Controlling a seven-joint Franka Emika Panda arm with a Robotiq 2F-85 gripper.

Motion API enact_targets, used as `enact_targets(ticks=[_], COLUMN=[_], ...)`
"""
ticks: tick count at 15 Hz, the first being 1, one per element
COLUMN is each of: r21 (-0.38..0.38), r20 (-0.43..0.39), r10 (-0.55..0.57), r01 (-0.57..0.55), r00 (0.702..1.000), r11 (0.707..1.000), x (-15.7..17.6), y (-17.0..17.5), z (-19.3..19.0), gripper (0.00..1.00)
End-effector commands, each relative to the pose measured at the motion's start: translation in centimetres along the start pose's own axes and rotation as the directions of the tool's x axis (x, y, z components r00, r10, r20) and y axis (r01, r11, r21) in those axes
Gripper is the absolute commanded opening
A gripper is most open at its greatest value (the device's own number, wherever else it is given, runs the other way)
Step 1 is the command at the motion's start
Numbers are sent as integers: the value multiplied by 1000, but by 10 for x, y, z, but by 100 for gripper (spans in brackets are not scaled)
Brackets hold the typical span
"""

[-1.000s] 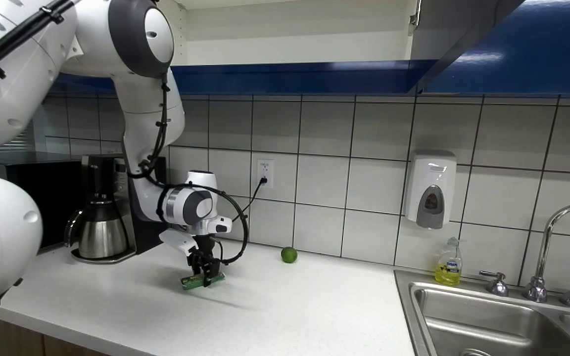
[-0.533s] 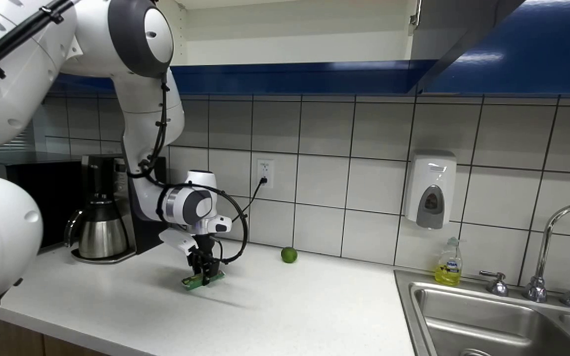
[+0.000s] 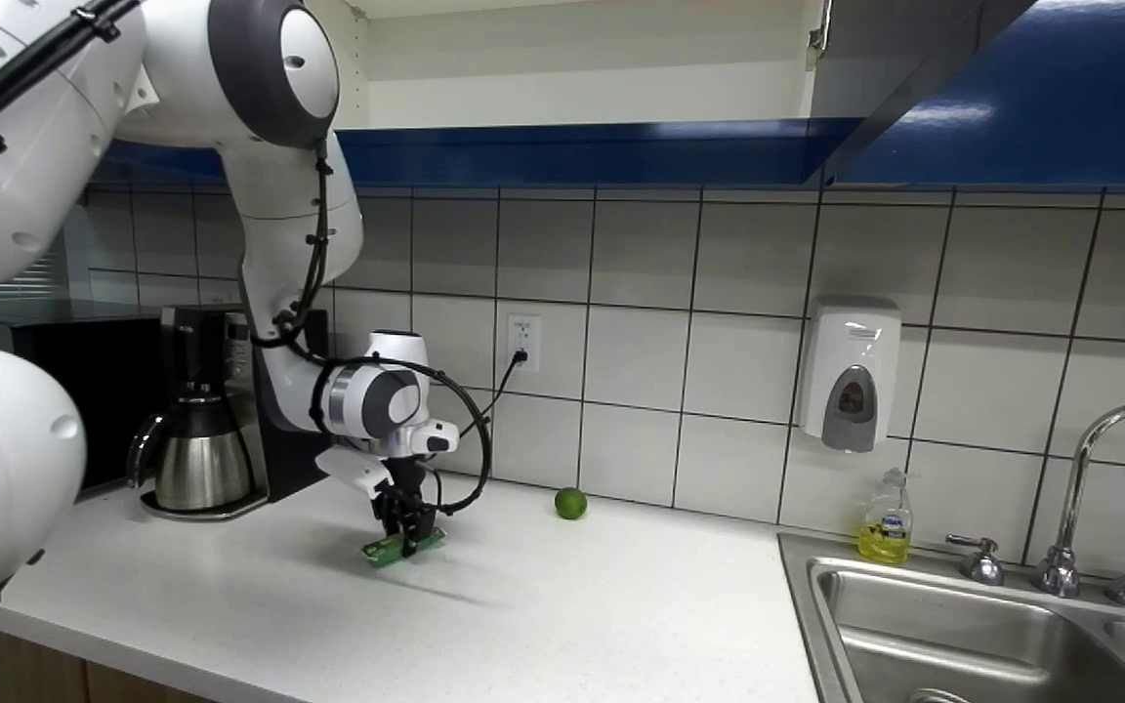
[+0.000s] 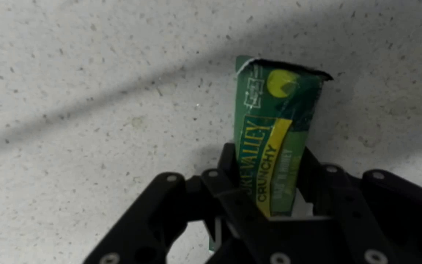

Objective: Put the green packet in the top cabinet

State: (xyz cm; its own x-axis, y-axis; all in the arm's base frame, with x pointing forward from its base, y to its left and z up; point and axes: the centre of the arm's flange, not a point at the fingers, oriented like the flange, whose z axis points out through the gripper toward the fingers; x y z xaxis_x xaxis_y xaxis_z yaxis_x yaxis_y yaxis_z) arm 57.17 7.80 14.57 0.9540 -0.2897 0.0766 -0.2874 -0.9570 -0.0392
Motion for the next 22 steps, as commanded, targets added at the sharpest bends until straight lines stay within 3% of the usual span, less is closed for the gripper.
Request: enact_targets(ticks=[1, 5, 8, 14, 17, 22], r21=[-13, -8, 8, 34, 20, -5], r20=[-35, -58, -31, 63, 83, 93], r10=[-14, -45, -141, -400, -454, -491], r01=[14, 45, 142, 398, 454, 493], r00=[999, 997, 989, 914, 887, 866], r11=[1000, 999, 990, 917, 891, 870], x=[0, 2, 0, -18, -30, -62], y=[1, 2, 3, 11, 19, 30], z=[-34, -53, -61, -70, -78, -93], gripper=[16, 16, 16, 16, 16, 16])
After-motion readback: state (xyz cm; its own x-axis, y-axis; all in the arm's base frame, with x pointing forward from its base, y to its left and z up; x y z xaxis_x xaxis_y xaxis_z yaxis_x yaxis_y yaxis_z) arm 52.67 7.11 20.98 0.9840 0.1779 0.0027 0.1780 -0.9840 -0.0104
